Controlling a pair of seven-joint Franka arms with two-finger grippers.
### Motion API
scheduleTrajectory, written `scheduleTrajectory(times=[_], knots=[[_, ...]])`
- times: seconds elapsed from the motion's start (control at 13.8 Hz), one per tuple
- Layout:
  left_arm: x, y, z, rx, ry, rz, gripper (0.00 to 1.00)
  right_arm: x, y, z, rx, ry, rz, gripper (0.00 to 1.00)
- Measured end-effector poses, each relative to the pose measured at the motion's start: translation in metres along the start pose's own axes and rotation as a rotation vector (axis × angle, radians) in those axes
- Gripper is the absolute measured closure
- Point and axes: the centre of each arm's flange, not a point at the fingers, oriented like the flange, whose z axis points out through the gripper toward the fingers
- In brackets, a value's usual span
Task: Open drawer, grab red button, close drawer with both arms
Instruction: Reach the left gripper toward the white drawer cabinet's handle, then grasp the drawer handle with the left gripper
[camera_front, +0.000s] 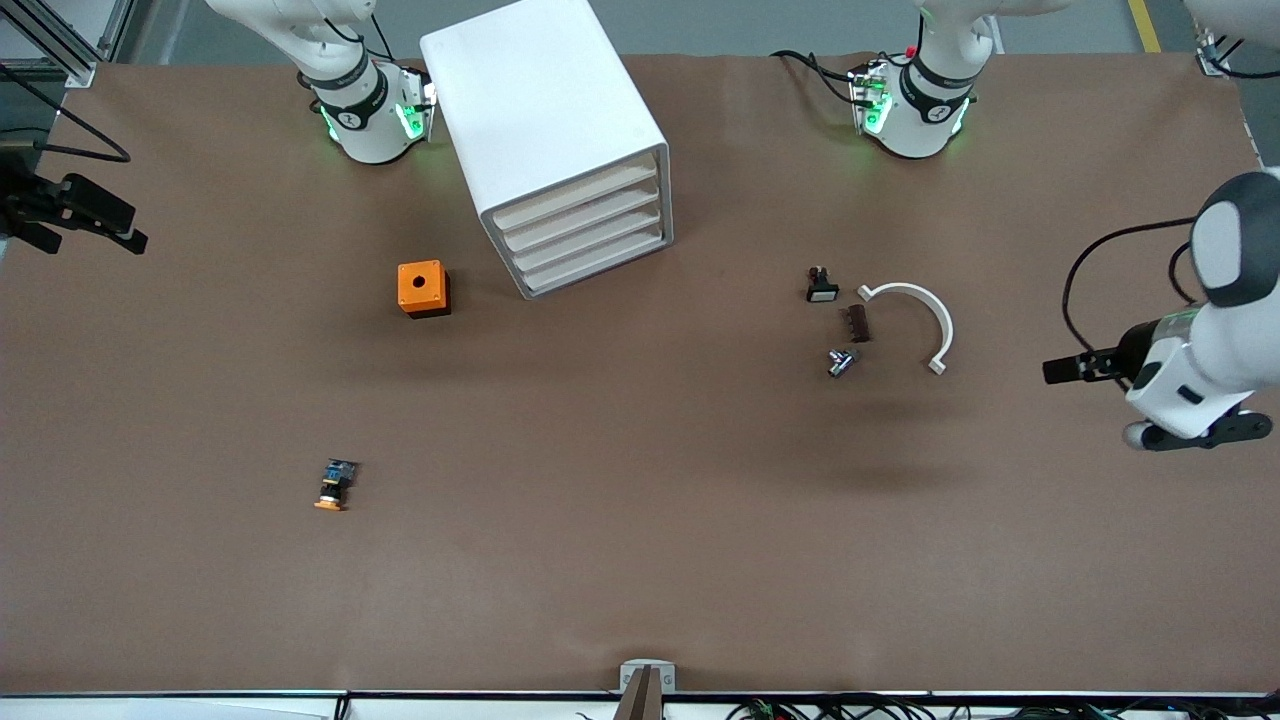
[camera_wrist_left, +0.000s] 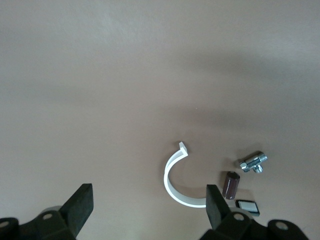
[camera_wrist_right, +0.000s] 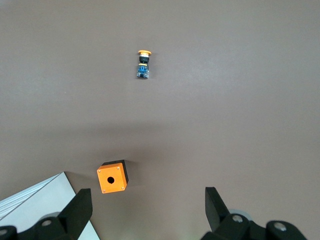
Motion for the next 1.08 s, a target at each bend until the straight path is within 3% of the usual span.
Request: scheduleTrajectory(times=[0.58,0.94,1.08], knots=[[-0.009,0.133,0.062,0.095,-0.064,-0.173,0.00,0.000,-0.017,0.001,0.000,-0.001,-0.033,0.00],[-0.049,0.231,0.093,0.174,-0.097,-0.373,0.00,0.000,-0.018,0.001,0.000,-0.001,-0.034,0.00],[-0.065,0.266,0.106,0.138,-0.168,-0.517,0.00,0.000,-0.018,0.001,0.000,-0.001,-0.034,0.00]])
